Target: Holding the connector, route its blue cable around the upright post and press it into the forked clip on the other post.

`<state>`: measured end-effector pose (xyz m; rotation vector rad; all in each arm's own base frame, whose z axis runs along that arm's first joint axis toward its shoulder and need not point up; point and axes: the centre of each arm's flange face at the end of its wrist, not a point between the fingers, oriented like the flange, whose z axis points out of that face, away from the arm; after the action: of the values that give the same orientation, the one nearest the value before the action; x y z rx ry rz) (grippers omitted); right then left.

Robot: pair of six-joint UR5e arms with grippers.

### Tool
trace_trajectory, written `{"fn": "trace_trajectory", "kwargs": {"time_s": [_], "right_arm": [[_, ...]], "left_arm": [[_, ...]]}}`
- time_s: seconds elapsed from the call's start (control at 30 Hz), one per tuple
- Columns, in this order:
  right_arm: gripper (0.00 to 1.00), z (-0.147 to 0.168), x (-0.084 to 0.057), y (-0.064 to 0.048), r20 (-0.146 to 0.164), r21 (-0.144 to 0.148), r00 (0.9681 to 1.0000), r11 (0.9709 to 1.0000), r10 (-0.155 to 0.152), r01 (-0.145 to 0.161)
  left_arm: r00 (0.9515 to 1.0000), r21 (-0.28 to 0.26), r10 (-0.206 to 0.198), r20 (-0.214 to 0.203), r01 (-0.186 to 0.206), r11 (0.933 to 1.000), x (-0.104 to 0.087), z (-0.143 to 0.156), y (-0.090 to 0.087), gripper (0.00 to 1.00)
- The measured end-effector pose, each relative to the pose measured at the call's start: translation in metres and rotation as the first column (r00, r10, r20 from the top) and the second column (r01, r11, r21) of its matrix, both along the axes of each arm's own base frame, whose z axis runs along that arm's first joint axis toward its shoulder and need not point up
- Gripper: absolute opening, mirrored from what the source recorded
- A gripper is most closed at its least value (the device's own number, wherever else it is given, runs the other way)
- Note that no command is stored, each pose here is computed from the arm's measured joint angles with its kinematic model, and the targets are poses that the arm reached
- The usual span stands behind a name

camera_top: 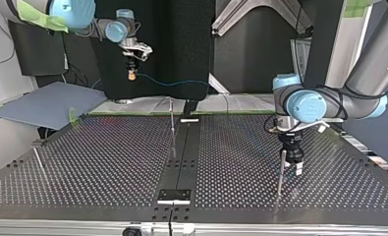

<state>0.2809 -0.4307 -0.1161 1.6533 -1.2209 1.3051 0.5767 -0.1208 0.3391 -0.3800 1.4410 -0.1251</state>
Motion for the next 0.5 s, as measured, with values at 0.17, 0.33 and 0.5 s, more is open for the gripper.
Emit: {"fn": "trace_trajectory", "kwargs": {"time_s": [0.17, 0.33, 0.5], "right_arm": [[0.00, 0.022, 0.000, -0.013, 0.026, -0.035, 0.9997, 0.9994, 0.004, -0.003], [0.00, 0.048, -0.001, -0.029, 0.049, -0.090, 0.9984, 0.9957, 0.027, -0.022], [0.00, 0.068, -0.004, -0.041, 0.052, -0.134, 0.9978, 0.9905, 0.041, -0.034]], "left_arm": [[1.0000, 0.001, 0.000, -0.001, 0.000, 1.0000, 0.000, 0.000, 0.000, 0.99], [1.0000, 0.001, 0.000, -0.002, 0.000, 1.0000, 0.000, 0.000, 0.000, 0.99], [1.0000, 0.002, 0.000, -0.002, 0.000, 1.0000, 0.000, 0.000, 0.000, 0.99]]}}
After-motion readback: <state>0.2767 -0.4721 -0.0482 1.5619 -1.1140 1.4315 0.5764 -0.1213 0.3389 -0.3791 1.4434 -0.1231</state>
